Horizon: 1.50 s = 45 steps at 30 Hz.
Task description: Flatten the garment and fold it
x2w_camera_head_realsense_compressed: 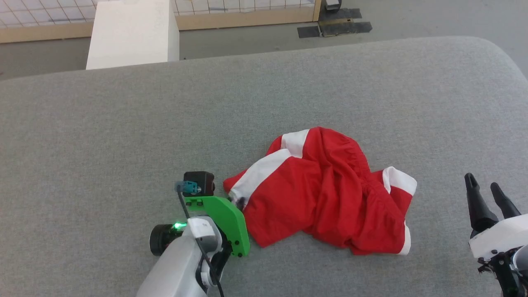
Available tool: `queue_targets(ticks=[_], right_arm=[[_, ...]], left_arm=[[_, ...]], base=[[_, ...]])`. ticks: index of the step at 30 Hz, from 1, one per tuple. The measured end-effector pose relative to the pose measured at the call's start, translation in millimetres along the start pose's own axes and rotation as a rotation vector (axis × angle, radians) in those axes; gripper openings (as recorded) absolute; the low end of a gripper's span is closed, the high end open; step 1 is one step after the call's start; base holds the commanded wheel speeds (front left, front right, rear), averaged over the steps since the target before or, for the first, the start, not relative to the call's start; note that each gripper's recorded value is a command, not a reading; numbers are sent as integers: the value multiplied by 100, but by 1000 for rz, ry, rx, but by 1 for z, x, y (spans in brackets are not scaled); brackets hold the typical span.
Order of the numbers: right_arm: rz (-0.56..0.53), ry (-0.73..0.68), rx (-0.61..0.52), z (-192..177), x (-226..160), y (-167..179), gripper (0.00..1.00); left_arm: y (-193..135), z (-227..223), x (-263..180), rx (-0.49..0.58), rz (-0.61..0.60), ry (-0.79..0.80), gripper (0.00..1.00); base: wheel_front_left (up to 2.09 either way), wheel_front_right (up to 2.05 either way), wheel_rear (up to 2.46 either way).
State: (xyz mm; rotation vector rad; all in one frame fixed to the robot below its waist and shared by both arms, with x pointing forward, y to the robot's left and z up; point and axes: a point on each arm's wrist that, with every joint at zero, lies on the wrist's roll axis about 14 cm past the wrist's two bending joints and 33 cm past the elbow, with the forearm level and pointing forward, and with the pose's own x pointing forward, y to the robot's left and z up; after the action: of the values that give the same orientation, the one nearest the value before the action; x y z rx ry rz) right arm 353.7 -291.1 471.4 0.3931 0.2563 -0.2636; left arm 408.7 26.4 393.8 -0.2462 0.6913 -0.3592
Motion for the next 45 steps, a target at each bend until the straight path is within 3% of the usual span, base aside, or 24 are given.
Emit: queue_targets(ticks=[6, 10, 14, 20, 21, 22, 23, 28, 31, 33, 35, 41, 45], right_arm=[[12, 6, -1, -2, 3, 5, 100], [25, 2, -7, 0, 7, 10, 100], [58, 8, -14, -1, 13, 22, 100], [127, 29, -25, -6, 24, 48, 100], [137, 33, -30, -7, 25, 52, 100], [145, 39, -35, -9, 26, 56, 100], [156, 47, -41, -11, 27, 60, 100], [234, 67, -79, -13, 33, 90, 100], [303, 152, -170, -26, 38, 121, 100], [317, 245, -281, -43, 41, 133, 100], [339, 313, -349, -54, 45, 146, 100], [316, 510, -559, -94, 60, 153, 100], [320, 580, -586, -119, 64, 151, 100]], left_arm=[[-3, 23, -7, -98, -38, -96, 0], [8, 59, -27, -291, -62, -234, 0], [63, 81, -48, -380, 84, -341, 0], [133, 48, -57, -426, 322, -276, 0], [138, 45, -58, -459, 340, -281, 42], [141, 40, -57, -460, 353, -268, 95], [144, 36, -58, -461, 366, -265, 100], [150, 61, -70, -437, 370, -427, 100], [142, 104, -92, -233, 363, -649, 100], [133, 111, -99, -105, 351, -707, 100], [126, 105, -104, -52, 350, -724, 100], [119, 83, -110, -46, 368, -714, 100], [121, 79, -112, -62, 381, -711, 100]], base=[[0, 0, 0], [0, 0, 0], [0, 0, 0], [0, 0, 0], [0, 0, 0], [0, 0, 0], [0, 0, 0], [0, 0, 0], [0, 0, 0], [0, 0, 0], [0, 0, 0], [0, 0, 0], [0, 0, 0]])
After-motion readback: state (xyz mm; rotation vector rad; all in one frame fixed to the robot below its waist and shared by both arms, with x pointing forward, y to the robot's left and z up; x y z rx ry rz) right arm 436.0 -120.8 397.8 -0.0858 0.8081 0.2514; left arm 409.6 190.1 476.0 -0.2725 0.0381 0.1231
